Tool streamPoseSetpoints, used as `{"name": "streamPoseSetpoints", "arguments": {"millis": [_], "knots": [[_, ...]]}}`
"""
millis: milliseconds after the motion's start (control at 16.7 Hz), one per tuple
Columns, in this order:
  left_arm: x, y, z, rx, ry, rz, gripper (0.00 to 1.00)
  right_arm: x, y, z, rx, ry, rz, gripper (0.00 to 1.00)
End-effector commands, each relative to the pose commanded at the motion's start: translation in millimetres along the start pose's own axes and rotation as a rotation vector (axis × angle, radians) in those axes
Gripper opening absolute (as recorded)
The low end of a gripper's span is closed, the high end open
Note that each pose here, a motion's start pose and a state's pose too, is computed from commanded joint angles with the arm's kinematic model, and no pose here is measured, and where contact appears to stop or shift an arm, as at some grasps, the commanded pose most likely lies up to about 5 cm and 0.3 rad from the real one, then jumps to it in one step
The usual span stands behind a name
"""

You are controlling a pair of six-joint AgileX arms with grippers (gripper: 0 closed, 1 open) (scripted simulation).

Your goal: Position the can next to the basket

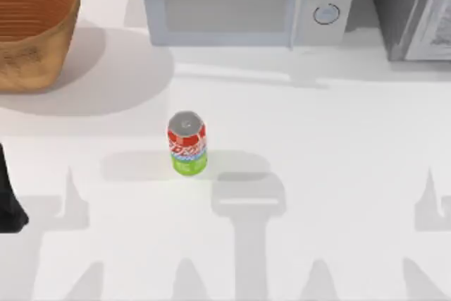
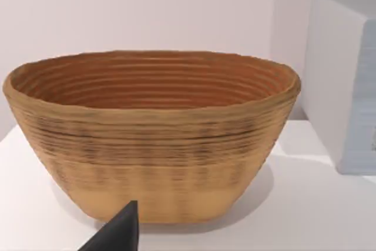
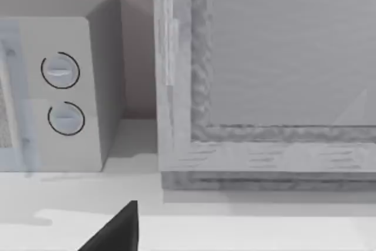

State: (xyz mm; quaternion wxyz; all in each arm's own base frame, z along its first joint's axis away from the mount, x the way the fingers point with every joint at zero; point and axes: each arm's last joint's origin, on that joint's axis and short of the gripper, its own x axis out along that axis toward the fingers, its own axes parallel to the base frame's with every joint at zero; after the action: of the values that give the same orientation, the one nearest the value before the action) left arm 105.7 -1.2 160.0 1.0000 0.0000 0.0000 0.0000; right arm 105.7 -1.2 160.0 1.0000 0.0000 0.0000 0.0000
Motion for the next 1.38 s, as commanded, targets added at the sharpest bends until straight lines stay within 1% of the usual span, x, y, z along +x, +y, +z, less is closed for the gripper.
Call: {"name": "streamPoseSetpoints", "arguments": {"millis": [180, 300, 420, 540, 720, 900, 1080, 1200, 1380], "knots": [[0.0, -0.6, 1.8, 0.003, 0.006, -0.006, 1.0, 0.0, 0.0, 0.0, 0.0, 0.0, 0.0, 1.0], [0.7, -3.3, 10.6, 0.016, 0.038, -0.034, 1.0, 0.0, 0.0, 0.0, 0.0, 0.0, 0.0, 1.0], [3.4, -7.7, 24.0, 0.04, 0.107, -0.079, 1.0, 0.0, 0.0, 0.0, 0.0, 0.0, 0.0, 1.0], [10.2, -14.1, 39.2, 0.075, 0.217, -0.137, 1.0, 0.0, 0.0, 0.0, 0.0, 0.0, 0.0, 1.0], [31.0, -28.6, 60.0, 0.154, 0.451, -0.243, 1.0, 0.0, 0.0, 0.0, 0.0, 0.0, 0.0, 1.0], [63.1, -51.5, 72.3, 0.263, 0.742, -0.36, 1.0, 0.0, 0.0, 0.0, 0.0, 0.0, 0.0, 1.0], [101.1, -82.3, 72.7, 0.39, 1.049, -0.468, 1.0, 0.0, 0.0, 0.0, 0.0, 0.0, 0.0, 1.0], [127.5, -105.8, 68.8, 0.471, 1.229, -0.527, 1.0, 0.0, 0.0, 0.0, 0.0, 0.0, 0.0, 1.0], [167.1, -142.4, 61.2, 0.569, 1.426, -0.588, 1.0, 0.0, 0.0, 0.0, 0.0, 0.0, 0.0, 1.0]]}}
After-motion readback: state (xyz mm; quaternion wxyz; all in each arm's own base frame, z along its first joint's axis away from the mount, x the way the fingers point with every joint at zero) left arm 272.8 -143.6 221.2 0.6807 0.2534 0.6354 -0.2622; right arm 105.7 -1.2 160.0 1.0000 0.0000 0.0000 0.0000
